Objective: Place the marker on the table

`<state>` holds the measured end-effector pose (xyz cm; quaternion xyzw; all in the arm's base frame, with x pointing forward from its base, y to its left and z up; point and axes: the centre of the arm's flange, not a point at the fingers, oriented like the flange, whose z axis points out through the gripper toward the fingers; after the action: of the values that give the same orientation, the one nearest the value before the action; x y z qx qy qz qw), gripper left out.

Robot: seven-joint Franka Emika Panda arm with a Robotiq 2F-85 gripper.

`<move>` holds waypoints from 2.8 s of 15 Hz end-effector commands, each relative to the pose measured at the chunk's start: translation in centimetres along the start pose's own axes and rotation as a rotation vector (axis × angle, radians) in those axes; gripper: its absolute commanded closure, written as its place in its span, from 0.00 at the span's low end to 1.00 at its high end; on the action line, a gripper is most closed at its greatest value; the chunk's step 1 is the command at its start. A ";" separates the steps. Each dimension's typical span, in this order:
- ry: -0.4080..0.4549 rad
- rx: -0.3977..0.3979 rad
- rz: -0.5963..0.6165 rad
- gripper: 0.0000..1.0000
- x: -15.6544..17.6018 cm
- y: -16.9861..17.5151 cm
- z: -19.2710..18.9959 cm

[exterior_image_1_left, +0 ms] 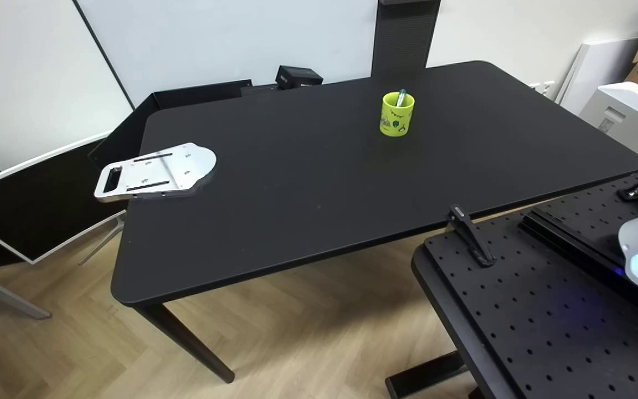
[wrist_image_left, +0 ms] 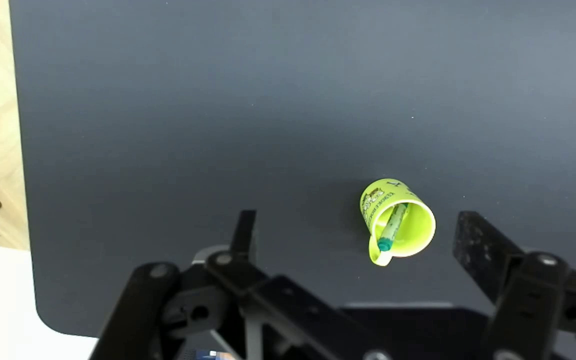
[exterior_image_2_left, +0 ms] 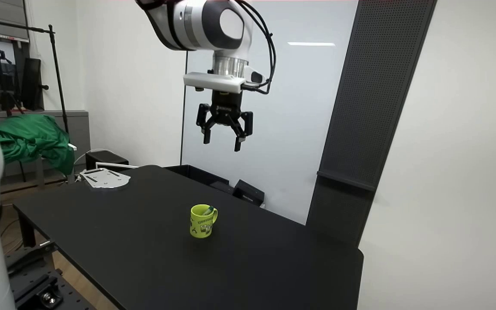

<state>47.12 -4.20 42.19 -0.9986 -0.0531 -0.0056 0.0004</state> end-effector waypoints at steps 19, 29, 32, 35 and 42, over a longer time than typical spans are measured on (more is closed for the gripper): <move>0.013 0.023 -0.002 0.00 10.4 -1.3 1.3; 0.012 0.070 0.063 0.00 17.4 -2.1 3.3; 0.005 0.094 0.106 0.00 19.4 -2.2 4.2; -0.024 0.135 0.157 0.00 20.9 -2.2 5.4; -0.086 0.228 0.210 0.00 23.0 -1.9 8.4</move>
<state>67.60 0.17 34.23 -0.9947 0.0402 0.0291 0.0902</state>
